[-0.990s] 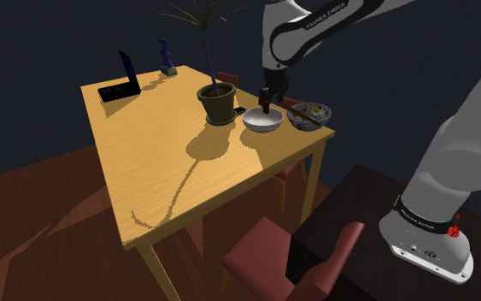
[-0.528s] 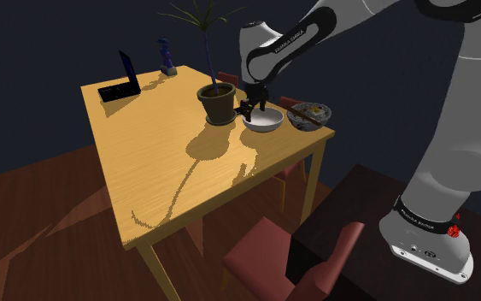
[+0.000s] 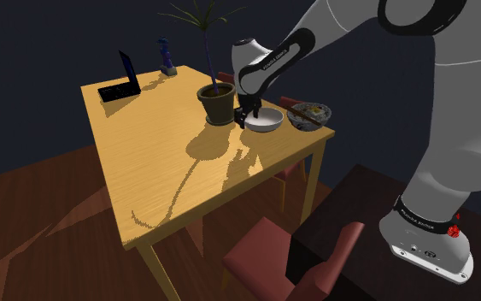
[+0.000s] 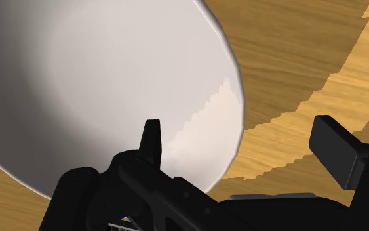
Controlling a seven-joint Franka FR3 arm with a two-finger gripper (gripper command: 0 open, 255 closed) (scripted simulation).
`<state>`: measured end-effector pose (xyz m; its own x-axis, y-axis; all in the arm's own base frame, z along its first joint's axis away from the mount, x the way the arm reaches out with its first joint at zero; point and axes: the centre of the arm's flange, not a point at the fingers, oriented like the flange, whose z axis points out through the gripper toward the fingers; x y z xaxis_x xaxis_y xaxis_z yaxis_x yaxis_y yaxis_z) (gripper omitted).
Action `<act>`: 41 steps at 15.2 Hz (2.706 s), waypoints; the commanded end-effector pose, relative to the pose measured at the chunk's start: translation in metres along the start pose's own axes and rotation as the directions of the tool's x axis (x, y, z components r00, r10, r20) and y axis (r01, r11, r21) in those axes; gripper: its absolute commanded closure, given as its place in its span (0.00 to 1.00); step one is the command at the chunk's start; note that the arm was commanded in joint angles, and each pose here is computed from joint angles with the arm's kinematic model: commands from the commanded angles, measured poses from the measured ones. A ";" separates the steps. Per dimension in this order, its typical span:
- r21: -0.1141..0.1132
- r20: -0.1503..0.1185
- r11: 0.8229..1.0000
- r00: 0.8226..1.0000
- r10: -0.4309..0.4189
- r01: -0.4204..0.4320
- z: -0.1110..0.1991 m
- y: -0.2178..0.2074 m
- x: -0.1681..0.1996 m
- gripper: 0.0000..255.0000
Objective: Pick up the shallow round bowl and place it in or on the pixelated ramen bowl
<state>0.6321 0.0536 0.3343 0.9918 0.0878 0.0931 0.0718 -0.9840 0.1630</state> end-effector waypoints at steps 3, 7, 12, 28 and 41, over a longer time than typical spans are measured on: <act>0.000 0.000 1.000 1.000 0.000 0.000 0.018 0.000 0.000 0.00; 0.000 0.000 1.000 1.000 0.000 0.000 0.018 0.000 0.000 0.00; 0.000 0.000 1.000 1.000 0.000 0.000 0.018 0.000 0.000 1.00; 0.000 0.000 1.000 1.000 0.000 0.000 -0.023 0.006 0.004 1.00; 0.000 0.000 1.000 1.000 0.000 0.000 -0.090 0.018 0.010 1.00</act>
<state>0.6340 0.0503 0.4222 0.9917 0.0879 0.0934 0.0718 -0.9840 0.1630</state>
